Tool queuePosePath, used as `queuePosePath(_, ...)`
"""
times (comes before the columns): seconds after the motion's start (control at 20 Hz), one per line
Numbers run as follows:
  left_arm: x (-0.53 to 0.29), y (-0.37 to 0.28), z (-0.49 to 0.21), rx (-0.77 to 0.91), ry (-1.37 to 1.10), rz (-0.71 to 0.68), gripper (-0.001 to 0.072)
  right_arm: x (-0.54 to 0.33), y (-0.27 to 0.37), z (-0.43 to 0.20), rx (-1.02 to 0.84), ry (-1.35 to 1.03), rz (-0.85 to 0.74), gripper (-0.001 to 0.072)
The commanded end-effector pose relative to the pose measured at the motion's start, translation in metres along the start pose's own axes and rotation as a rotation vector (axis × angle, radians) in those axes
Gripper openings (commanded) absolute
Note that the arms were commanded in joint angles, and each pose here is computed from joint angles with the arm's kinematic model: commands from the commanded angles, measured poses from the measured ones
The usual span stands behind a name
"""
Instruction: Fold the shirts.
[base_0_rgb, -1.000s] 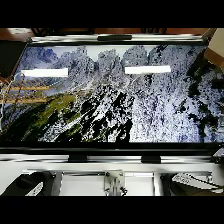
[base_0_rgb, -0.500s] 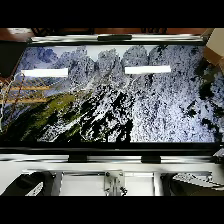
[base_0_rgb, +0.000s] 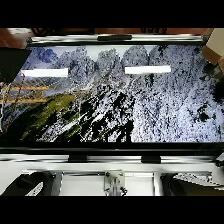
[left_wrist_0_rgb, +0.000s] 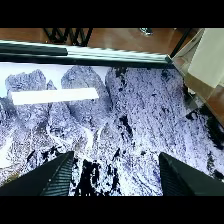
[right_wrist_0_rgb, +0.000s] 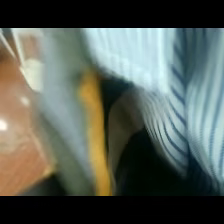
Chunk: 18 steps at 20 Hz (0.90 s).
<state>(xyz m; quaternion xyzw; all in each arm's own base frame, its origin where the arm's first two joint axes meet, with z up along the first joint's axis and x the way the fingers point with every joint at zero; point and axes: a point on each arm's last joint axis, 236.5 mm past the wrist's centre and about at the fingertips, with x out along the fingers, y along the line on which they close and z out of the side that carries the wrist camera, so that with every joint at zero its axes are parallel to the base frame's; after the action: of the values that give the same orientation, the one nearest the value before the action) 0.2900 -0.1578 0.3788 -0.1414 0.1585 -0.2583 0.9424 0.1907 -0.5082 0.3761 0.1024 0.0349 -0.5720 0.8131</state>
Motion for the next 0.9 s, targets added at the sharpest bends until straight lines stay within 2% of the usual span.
queuePosePath(0.0,0.000,0.000,0.000,0.000,0.002,0.001,0.0598,-0.014,0.003,0.008,-0.005,-0.005,0.020,0.0450)
queuePosePath(0.15,0.001,0.001,-0.001,0.016,0.002,0.002,0.0599,-0.047,0.021,0.028,0.023,-0.032,0.079,0.0450)
queuePosePath(0.45,0.001,0.008,0.000,0.060,0.000,0.034,0.0599,-0.104,0.031,-0.007,-0.069,0.180,0.064,0.0450)
queuePosePath(0.5,0.001,0.010,0.000,0.064,0.000,0.040,0.0599,-0.111,0.032,-0.012,-0.068,0.206,0.070,0.0490)
queuePosePath(0.55,0.001,0.010,0.000,0.072,0.001,0.039,0.0599,-0.116,0.038,-0.016,-0.066,0.225,0.097,0.0679)
queuePosePath(0.75,0.001,0.010,0.000,0.125,0.003,0.040,0.0599,-0.148,0.053,-0.011,-0.101,0.228,0.170,0.0678)
queuePosePath(0.85,0.001,0.010,-0.001,0.155,0.004,0.040,0.0599,-0.165,0.057,-0.027,-0.101,0.310,0.194,0.0678)
